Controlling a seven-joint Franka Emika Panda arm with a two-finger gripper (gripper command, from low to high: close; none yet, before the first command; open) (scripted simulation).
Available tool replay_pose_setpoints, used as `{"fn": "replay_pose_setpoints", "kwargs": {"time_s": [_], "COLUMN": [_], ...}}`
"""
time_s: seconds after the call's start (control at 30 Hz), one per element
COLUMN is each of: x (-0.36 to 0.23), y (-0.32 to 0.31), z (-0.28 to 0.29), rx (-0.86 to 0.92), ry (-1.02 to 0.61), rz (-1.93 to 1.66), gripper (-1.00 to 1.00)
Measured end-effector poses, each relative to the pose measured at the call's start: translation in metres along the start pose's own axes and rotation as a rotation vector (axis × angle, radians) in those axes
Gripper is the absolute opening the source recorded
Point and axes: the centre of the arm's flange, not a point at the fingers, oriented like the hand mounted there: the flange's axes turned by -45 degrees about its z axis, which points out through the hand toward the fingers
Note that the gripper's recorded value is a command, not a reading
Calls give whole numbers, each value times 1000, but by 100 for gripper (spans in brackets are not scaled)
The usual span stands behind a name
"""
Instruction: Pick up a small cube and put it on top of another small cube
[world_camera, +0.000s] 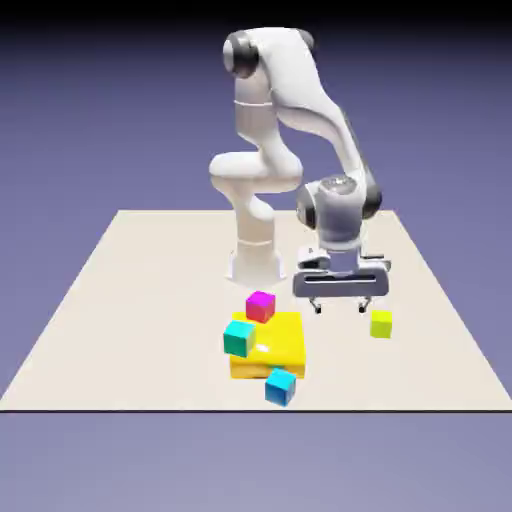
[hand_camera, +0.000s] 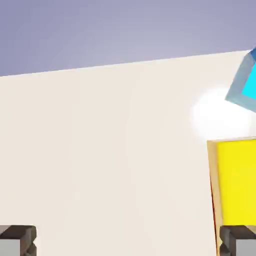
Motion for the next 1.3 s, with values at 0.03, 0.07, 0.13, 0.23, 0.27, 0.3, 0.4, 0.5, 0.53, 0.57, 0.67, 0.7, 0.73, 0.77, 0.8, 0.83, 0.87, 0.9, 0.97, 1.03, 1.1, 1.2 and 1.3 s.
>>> {"fn": "replay_pose_setpoints", "kwargs": {"time_s": [0.03, 0.07, 0.13, 0.23, 0.27, 0.3, 0.4, 0.5, 0.53, 0.57, 0.67, 0.7, 0.73, 0.77, 0.8, 0.83, 0.87, 0.9, 0.97, 1.03, 1.1, 1.2, 1.3], "x": [-5, -10, -23, -46, -55, -58, -65, -75, -75, -75, -61, -58, -58, -58, -48, -39, -31, -24, -11, -2, 4, 9, 4], "y": [-10, -20, -41, -71, -81, -84, -83, -81, -81, -81, -84, -84, -84, -84, -69, -54, -38, -23, 8, 40, 71, 123, 172], "z": [12, 24, 46, 75, 83, 85, 118, 150, 150, 150, 102, 86, 85, 85, 79, 72, 65, 56, 38, 19, -2, -34, -66], "rx": [-3, -7, -18, -38, -45, -48, -47, -48, -48, -47, -45, -46, -46, -46, -62, -77, -91, -104, -126, -143, -153, -151, -133], "ry": [-51, -102, -205, -360, -412, -427, -427, -427, -427, -427, -427, -427, -427, -427, -419, -411, -405, -401, -396, -395, -398, -409, -425], "rz": [11, 21, 39, 64, 72, 74, 74, 74, 74, 74, 74, 74, 74, 74, 57, 41, 26, 12, -14, -37, -59, -78, -101], "gripper": [0, 0, 0, 0, 0, 0, 0, -100, -100, -100, -100, -100, -100, -100, -100, -100, -100, -100, -100, -100, -100, -100, -100]}}
